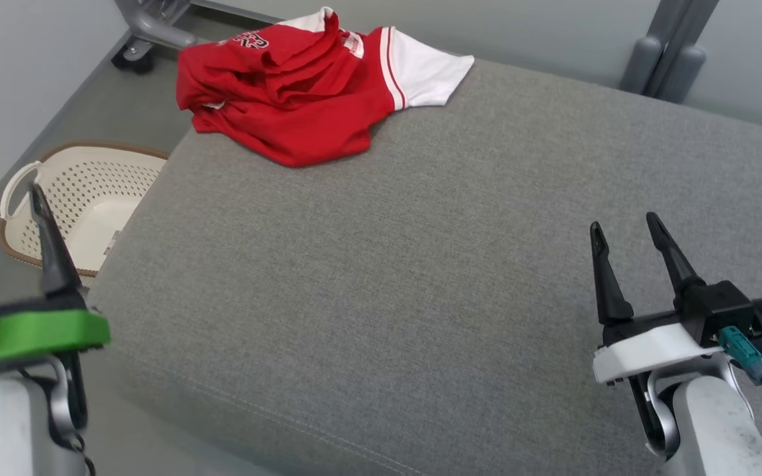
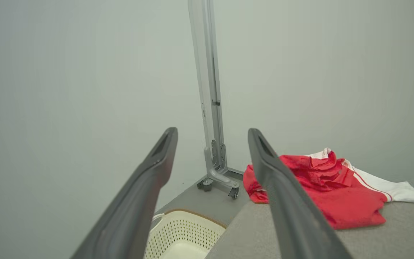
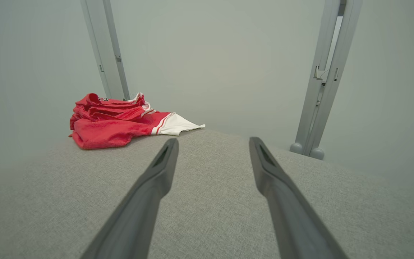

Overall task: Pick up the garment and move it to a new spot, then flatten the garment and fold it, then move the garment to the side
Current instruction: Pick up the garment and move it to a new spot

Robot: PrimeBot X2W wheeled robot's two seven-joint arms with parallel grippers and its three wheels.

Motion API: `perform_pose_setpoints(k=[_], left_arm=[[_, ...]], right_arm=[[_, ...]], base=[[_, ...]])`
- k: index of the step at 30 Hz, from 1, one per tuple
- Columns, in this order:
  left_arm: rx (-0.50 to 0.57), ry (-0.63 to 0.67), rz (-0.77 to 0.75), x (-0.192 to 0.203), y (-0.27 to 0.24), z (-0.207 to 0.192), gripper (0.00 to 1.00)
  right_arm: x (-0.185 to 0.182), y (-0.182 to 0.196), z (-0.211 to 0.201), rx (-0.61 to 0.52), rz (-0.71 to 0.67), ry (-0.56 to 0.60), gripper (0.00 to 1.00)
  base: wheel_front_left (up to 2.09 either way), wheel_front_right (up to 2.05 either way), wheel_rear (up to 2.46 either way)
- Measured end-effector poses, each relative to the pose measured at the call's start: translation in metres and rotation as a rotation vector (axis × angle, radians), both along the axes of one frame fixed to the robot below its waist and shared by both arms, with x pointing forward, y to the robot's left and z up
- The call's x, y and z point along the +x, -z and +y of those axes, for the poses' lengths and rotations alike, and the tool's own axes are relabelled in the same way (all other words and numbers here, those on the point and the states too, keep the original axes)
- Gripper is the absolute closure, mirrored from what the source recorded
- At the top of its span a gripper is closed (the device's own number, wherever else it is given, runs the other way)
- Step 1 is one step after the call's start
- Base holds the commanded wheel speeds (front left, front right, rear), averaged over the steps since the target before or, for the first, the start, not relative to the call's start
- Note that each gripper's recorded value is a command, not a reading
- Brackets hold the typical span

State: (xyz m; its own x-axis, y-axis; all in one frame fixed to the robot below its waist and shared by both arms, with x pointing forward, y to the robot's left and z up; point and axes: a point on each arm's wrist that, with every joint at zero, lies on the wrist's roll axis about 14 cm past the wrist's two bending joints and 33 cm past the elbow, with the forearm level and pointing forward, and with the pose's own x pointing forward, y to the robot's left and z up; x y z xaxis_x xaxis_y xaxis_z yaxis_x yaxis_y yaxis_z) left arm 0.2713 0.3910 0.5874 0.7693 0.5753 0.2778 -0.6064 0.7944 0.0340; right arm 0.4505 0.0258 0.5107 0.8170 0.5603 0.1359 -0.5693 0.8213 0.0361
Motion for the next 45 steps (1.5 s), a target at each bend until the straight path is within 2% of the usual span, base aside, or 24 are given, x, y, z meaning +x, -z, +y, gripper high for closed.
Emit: perform_pose_setpoints(k=[3, 6, 12, 15, 17, 22, 27, 34, 35, 36, 37, 39, 40, 45], left_arm=[[0.132, 0.061, -0.004, 0.045, -0.038, 0.009, 0.00], [0.202, 0.123, 0.016, 0.093, -0.062, 0.014, 0.00], [0.170, 0.209, 0.165, 0.182, -0.045, 0.021, 0.00], [0.148, 0.249, 0.250, 0.221, -0.021, 0.016, 0.00], [0.092, 0.266, 0.328, 0.243, 0.009, 0.013, 0.00], [-0.026, 0.341, 0.584, 0.279, 0.094, -0.010, 0.00], [-0.129, 0.368, 0.784, 0.289, 0.165, -0.025, 0.00], [-0.194, 0.380, 0.872, 0.294, 0.211, -0.035, 0.00], [-0.195, 0.382, 0.871, 0.295, 0.213, -0.036, 0.20], [-0.194, 0.381, 0.869, 0.295, 0.214, -0.035, 0.47], [-0.192, 0.376, 0.867, 0.295, 0.213, -0.034, 0.64], [-0.185, 0.347, 0.853, 0.294, 0.208, -0.027, 0.92], [-0.180, 0.330, 0.842, 0.293, 0.204, -0.023, 1.00], [-0.142, 0.287, 0.747, 0.300, 0.176, -0.013, 1.00]], right_arm=[[0.014, 0.001, -0.003, 0.001, -0.022, 0.017, 0.00], [0.027, 0.003, -0.010, -0.001, -0.044, 0.040, 0.00], [0.044, -0.002, -0.022, 0.025, -0.107, 0.073, 0.00], [0.048, 0.002, -0.031, 0.027, -0.117, 0.092, 0.00], [0.050, 0.006, -0.038, 0.023, -0.115, 0.109, 0.00], [0.057, 0.019, -0.066, -0.030, -0.115, 0.179, 0.00], [0.059, 0.042, -0.089, -0.068, -0.069, 0.234, 0.00], [0.058, 0.058, -0.105, -0.093, -0.035, 0.269, 0.00], [0.058, 0.059, -0.107, -0.094, -0.033, 0.273, 0.00], [0.058, 0.059, -0.109, -0.095, -0.031, 0.276, 0.00], [0.057, 0.059, -0.109, -0.097, -0.030, 0.278, 0.00], [0.057, 0.056, -0.110, -0.093, -0.034, 0.280, 0.00], [0.056, 0.054, -0.110, -0.090, -0.037, 0.280, 0.00], [0.054, 0.044, -0.111, -0.078, -0.052, 0.281, 0.00]], base=[[0.00, 0.00, 0.00], [0.00, 0.00, 0.00], [0.00, 0.00, 0.00], [0.00, 0.00, 0.00], [0.00, 0.00, 0.00], [0.00, 0.00, 0.00], [0.00, 0.00, 0.00], [0.00, 0.00, 0.00], [0.00, 0.00, 0.00], [0.00, 0.00, 0.00], [0.00, 0.00, 0.00], [0.00, 0.00, 0.00], [0.00, 0.00, 0.00], [0.00, 0.00, 0.00]])
